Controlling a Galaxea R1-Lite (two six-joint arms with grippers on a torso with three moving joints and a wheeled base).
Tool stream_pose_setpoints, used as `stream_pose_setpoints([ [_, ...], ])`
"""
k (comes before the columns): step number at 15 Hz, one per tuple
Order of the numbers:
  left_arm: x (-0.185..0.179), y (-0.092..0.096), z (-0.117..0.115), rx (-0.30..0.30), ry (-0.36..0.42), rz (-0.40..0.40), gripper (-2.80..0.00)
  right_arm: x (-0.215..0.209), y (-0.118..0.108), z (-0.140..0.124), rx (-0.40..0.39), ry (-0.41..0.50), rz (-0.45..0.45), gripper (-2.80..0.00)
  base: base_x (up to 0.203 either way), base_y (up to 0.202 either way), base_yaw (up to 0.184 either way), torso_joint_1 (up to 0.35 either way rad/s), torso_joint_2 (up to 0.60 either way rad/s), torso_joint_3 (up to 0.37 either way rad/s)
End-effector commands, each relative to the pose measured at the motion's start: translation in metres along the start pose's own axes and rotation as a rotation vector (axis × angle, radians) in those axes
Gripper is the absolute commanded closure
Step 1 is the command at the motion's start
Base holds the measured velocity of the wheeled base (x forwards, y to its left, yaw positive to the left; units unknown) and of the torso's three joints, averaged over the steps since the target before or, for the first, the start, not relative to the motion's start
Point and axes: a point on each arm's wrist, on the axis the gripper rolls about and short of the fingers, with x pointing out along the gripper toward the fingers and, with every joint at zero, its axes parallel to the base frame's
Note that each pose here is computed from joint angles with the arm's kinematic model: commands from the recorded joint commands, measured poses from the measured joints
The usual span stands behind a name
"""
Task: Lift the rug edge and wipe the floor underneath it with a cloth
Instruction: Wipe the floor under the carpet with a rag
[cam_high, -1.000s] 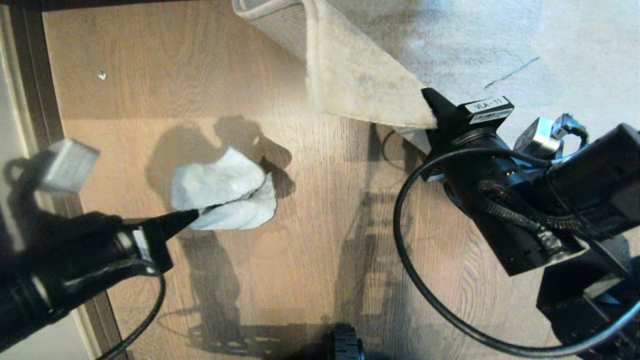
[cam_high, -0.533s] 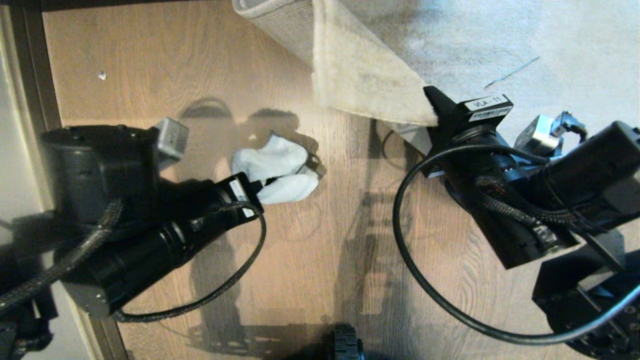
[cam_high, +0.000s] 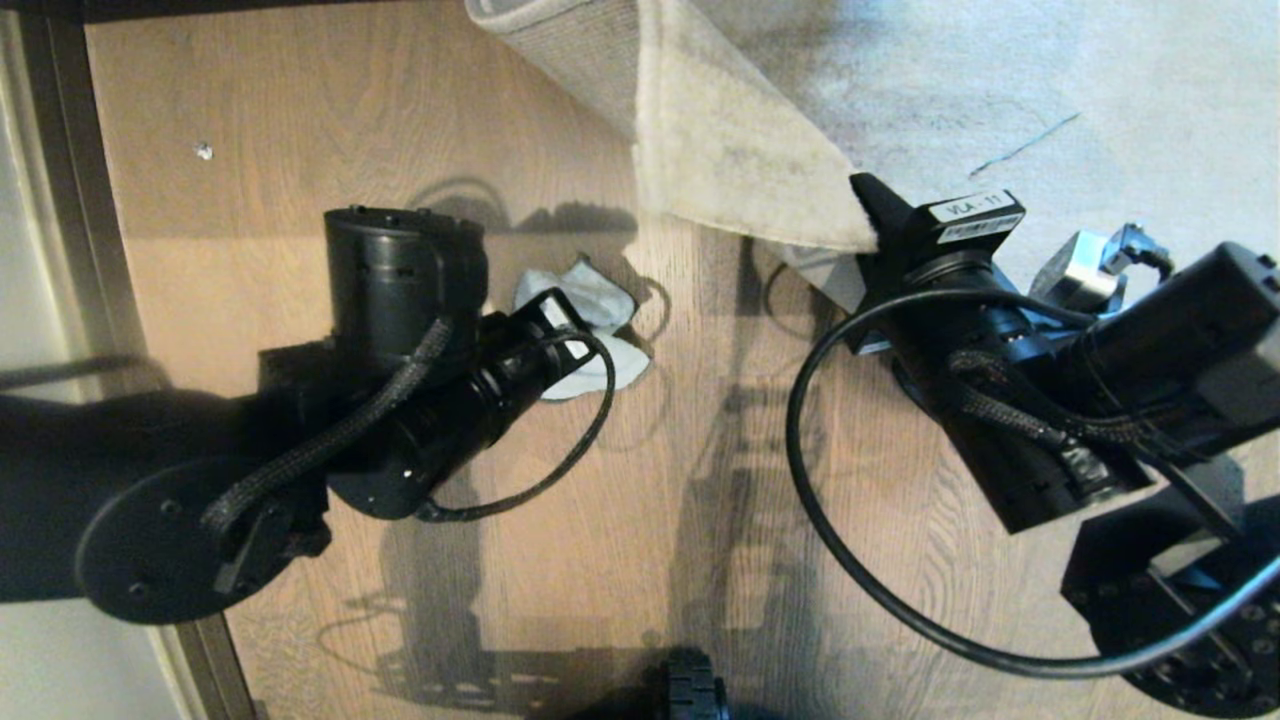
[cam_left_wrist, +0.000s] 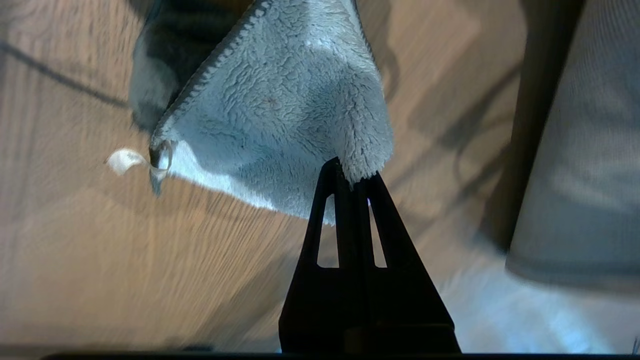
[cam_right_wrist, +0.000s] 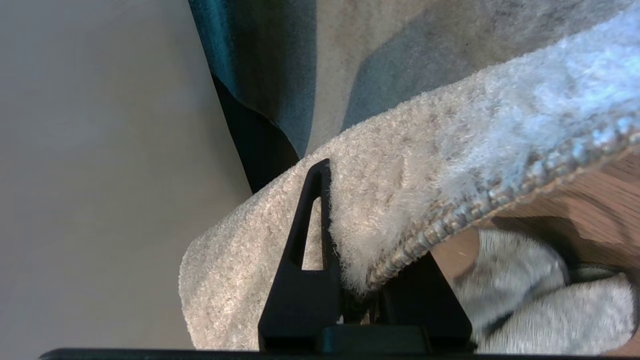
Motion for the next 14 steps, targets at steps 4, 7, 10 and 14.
stream_pose_setpoints([
  [4, 0.030, -0.003, 0.028, -0.057, -0.104, 0.017, 0.00, 0.000, 0.004, 0.004, 0.020, -0.025, 0.037, 0.00, 0.000, 0.000, 0.000, 0.000, 0.00, 0.000],
  [7, 0.035, 0.000, 0.054, -0.098, -0.186, 0.026, 0.00, 0.000, 0.003, 0.003, 0.019, -0.023, 0.034, 0.00, 0.000, 0.000, 0.000, 0.000, 0.00, 0.000],
  [10, 0.027, 0.007, 0.084, -0.122, -0.270, 0.037, 0.00, -0.001, 0.005, 0.004, 0.022, -0.024, 0.038, 0.00, 0.000, 0.000, 0.000, 0.000, 0.00, 0.000],
  [14, 0.004, 0.019, 0.117, -0.146, -0.364, 0.057, 0.00, -0.001, 0.004, 0.004, 0.021, -0.023, 0.035, 0.00, 0.000, 0.000, 0.000, 0.000, 0.00, 0.000],
])
